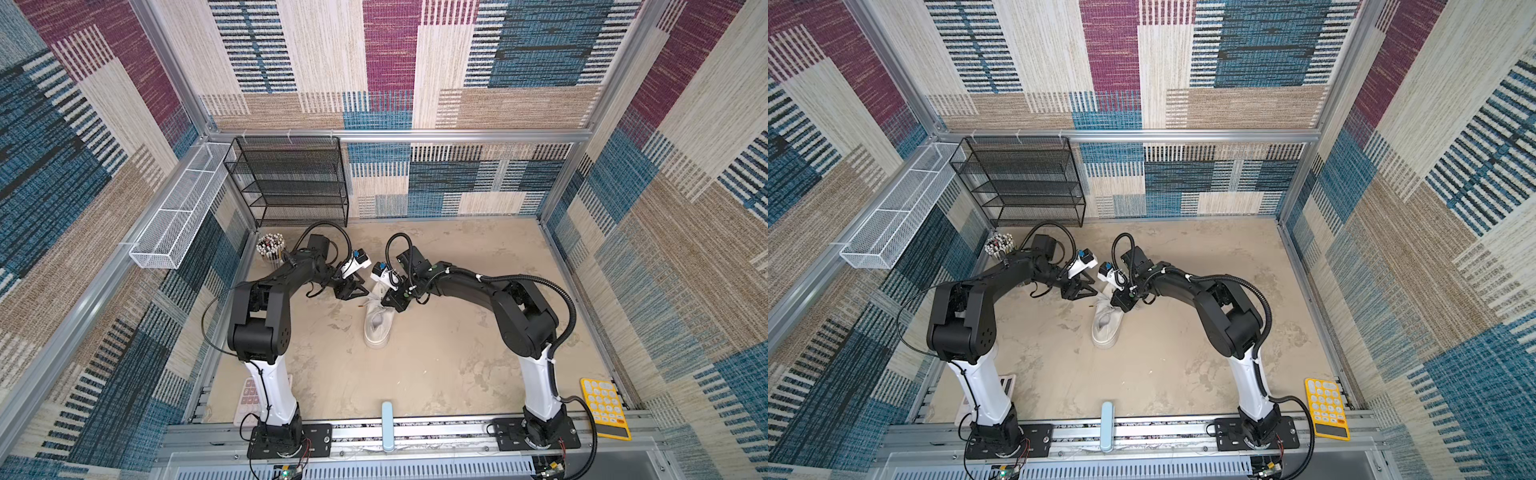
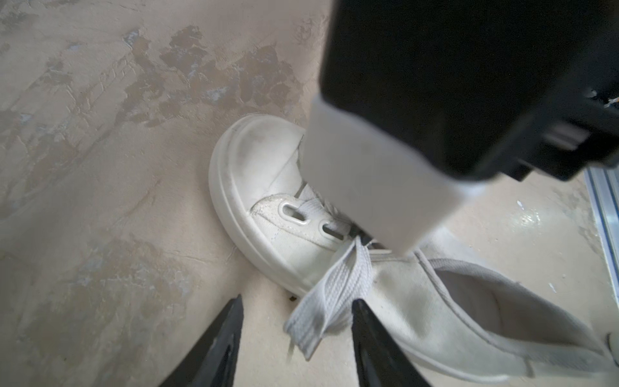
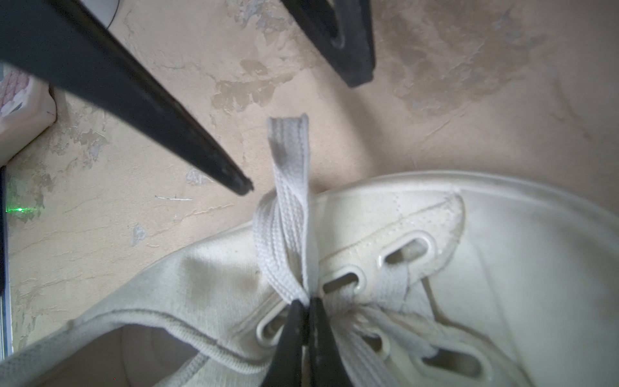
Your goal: Tie the shoes
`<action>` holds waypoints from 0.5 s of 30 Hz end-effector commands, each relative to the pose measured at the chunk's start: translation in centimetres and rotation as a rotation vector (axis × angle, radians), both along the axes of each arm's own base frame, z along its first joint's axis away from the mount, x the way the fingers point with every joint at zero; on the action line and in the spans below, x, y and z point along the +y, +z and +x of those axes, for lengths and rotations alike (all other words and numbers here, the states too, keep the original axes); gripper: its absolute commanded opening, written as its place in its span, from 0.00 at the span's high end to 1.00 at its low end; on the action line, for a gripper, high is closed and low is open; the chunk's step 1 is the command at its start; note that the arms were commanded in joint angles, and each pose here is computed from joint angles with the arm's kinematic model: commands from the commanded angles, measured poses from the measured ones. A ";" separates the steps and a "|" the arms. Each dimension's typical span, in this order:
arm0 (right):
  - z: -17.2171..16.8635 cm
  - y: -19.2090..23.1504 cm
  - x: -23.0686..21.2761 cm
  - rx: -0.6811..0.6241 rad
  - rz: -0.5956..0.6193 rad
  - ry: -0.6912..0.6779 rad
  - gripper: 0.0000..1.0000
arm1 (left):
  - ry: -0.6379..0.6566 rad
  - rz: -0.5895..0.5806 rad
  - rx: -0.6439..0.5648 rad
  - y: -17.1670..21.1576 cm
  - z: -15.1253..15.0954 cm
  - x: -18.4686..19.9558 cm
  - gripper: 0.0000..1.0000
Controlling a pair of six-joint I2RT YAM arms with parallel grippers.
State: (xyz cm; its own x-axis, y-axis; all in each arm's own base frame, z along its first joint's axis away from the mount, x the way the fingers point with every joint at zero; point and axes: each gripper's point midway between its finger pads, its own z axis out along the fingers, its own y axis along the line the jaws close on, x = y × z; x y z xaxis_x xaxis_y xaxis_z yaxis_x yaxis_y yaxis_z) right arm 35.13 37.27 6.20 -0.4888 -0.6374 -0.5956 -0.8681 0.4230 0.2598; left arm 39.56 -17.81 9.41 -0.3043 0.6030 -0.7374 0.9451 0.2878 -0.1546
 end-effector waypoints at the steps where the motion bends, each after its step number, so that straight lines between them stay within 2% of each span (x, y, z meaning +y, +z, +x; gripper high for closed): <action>1: -1.3 -1.4 -1.1 0.071 -0.065 -0.010 0.93 | -0.039 0.003 0.011 -0.2 -0.5 -0.2 0.45; 3: -1.3 -1.5 -1.1 0.072 -0.067 -0.009 0.93 | -0.048 0.001 0.016 -0.4 -0.5 -0.4 0.50; 8: -1.3 -1.5 -1.2 0.071 -0.071 -0.008 0.93 | -0.055 -0.003 0.033 -0.4 -0.7 -0.5 0.72; 11: -1.3 -1.5 -1.2 0.072 -0.072 -0.008 0.93 | -0.057 -0.007 0.040 -0.5 -0.8 -0.5 0.81; 15: -1.3 -1.6 -1.2 0.074 -0.073 -0.010 0.94 | -0.062 0.003 0.047 -0.5 -1.0 -0.4 1.00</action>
State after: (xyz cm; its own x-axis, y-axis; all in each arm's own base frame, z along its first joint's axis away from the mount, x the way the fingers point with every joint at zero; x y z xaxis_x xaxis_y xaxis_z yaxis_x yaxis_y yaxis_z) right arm 35.16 37.29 6.21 -0.4924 -0.6369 -0.5932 -0.8662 0.4255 0.2621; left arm 39.08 -18.11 8.66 -0.3121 0.6194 -0.7204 0.9480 0.2532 -0.1931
